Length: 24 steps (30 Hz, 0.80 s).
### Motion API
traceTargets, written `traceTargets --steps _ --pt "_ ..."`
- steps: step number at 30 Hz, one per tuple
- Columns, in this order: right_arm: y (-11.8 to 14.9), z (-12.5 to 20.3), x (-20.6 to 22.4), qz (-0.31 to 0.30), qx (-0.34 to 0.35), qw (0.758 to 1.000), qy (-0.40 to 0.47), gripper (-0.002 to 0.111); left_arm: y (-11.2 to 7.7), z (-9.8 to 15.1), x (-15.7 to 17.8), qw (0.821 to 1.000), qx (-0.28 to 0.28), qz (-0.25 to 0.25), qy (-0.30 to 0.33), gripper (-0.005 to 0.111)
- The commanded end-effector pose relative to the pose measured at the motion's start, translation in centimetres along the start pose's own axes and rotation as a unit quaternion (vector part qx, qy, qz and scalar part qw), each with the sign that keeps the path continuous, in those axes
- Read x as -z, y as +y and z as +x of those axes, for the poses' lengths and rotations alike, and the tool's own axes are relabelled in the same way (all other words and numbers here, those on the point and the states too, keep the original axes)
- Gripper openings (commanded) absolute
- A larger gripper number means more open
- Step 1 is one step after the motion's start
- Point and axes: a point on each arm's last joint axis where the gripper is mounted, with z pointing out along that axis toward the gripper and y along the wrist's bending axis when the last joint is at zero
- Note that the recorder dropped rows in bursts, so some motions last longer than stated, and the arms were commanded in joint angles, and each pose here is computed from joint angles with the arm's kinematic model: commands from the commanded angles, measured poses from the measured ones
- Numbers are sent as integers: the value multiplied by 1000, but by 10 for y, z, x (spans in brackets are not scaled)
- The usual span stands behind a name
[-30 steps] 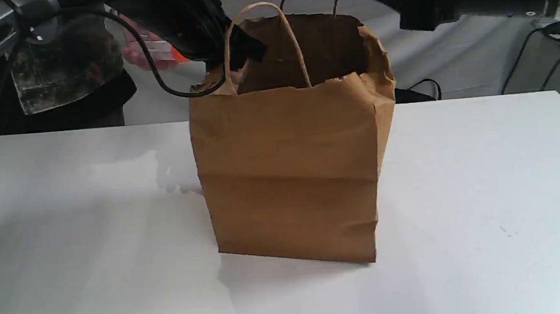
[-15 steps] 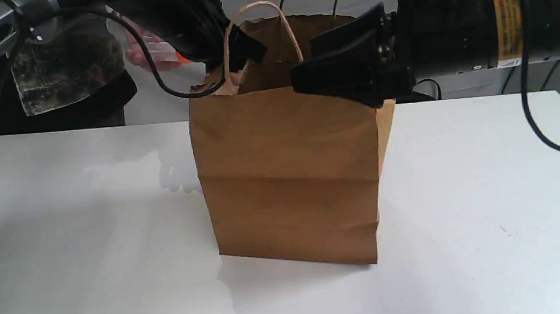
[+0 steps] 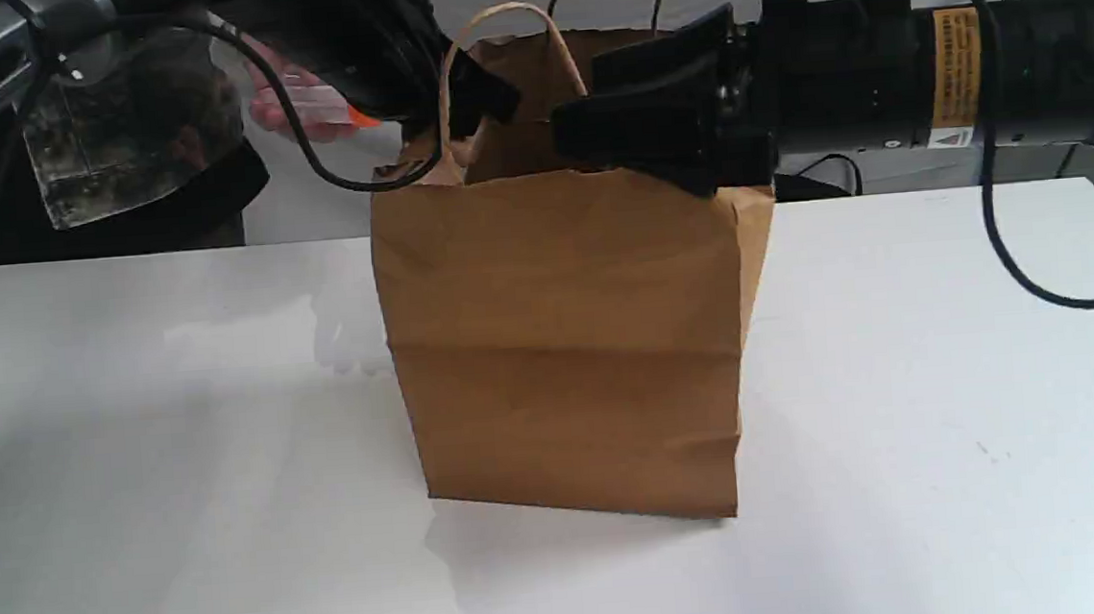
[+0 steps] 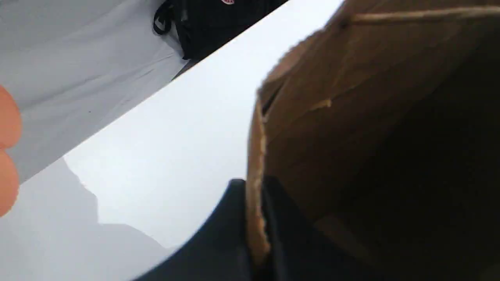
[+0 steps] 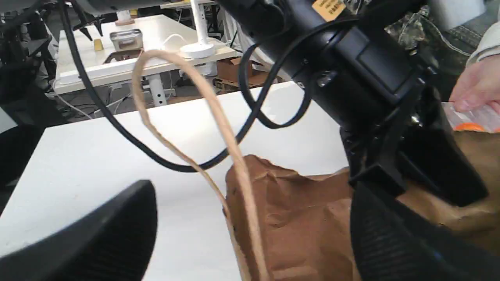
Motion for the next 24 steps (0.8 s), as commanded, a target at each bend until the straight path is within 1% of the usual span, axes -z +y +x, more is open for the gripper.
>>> traceTargets --steps 1,3,5,7,9,11,13,16,18,20,22,24 --pt "3 -1 -12 19 21 1000 6 63 -2 -4 3 1000 0 0 -13 0" --pt "3 1 -21 47 26 998 25 55 -2 -4 3 1000 0 1 -11 0" --pt "2 4 -26 69 30 996 41 42 -2 -3 3 1000 0 1 -10 0" --pt "4 6 -28 66 44 995 55 21 -3 -3 3 1000 5 3 -7 0" --pt "8 8 -28 44 65 995 66 1 -3 -1 3 1000 18 1 5 0" --pt "11 9 -28 26 73 995 70 0 -1 2 3 1000 23 -5 21 0" --pt "14 8 -28 8 76 995 68 0 1 7 3 998 30 -21 47 0" --pt "22 1 -26 -19 73 996 53 0 6 16 6 993 32 -49 99 0" --pt "28 -6 -23 -26 69 996 45 0 7 22 10 988 31 -60 138 0" --pt "33 -16 -19 -24 67 997 35 0 6 27 15 984 31 -57 169 0" --pt "39 -30 -15 -17 66 998 11 0 5 26 18 984 32 -53 168 0" --pt "43 -44 -11 -6 66 998 -16 0 2 24 20 985 41 -39 162 0"
